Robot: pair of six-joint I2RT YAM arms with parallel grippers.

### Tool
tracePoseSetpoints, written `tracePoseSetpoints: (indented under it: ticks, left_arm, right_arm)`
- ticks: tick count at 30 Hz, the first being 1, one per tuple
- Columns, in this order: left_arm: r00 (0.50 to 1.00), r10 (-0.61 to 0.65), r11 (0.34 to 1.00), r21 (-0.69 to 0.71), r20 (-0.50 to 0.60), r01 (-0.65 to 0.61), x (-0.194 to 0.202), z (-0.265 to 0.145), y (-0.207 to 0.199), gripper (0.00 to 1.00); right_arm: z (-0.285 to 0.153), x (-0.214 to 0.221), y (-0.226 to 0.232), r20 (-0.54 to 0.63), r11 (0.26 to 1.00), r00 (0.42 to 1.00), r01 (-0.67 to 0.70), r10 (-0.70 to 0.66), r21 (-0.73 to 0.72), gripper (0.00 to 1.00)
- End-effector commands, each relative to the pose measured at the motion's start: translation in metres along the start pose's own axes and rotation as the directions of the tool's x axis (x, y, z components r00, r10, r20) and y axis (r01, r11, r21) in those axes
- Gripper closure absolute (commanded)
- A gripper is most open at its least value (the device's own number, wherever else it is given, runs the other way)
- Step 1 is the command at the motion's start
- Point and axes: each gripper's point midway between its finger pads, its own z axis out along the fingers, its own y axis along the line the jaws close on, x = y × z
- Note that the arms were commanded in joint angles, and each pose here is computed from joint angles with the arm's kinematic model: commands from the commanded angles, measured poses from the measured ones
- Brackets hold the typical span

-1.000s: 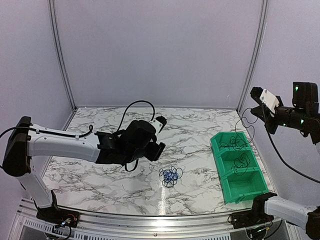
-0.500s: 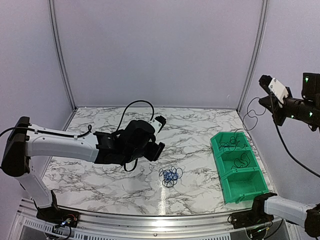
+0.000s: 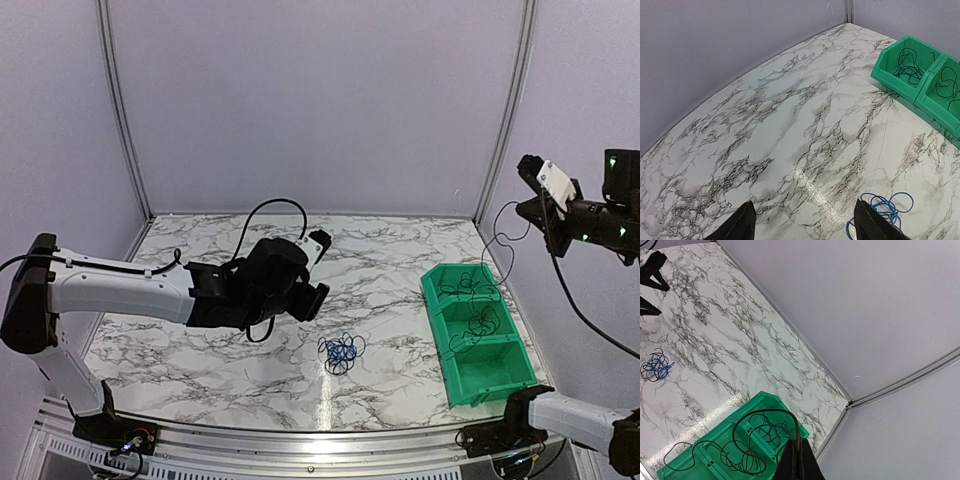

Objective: Untangle the cables

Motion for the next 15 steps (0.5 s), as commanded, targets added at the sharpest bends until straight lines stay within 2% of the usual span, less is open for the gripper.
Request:
tracePoseSetpoints:
  ticks: [1, 8, 15]
  left_arm:
    - [1.0, -0.002, 1.0, 0.001, 0.004, 0.002, -0.003, -0.009, 0.003, 0.31]
    - [1.0, 0.001, 1.0, 0.005, 0.001, -0.001, -0.001, -0.009, 0.0, 0.31]
    - [0.999, 0.024, 1.0, 0.003, -0.022, -0.023, 0.005, -0.009, -0.001, 0.31]
  right_arm:
    - [0.007, 0.019, 0.004, -0.058, 1.0, 0.998, -0.025, 0.025, 0.009, 1.0]
    - [0.025, 0.049, -0.004, -0.15, 0.996, 0.987, -0.043, 0.054, 0.08, 1.0]
    - [0.03, 0.058, -0.024, -0.185, 0.983, 0.978, -0.063, 0.095, 0.171, 1.0]
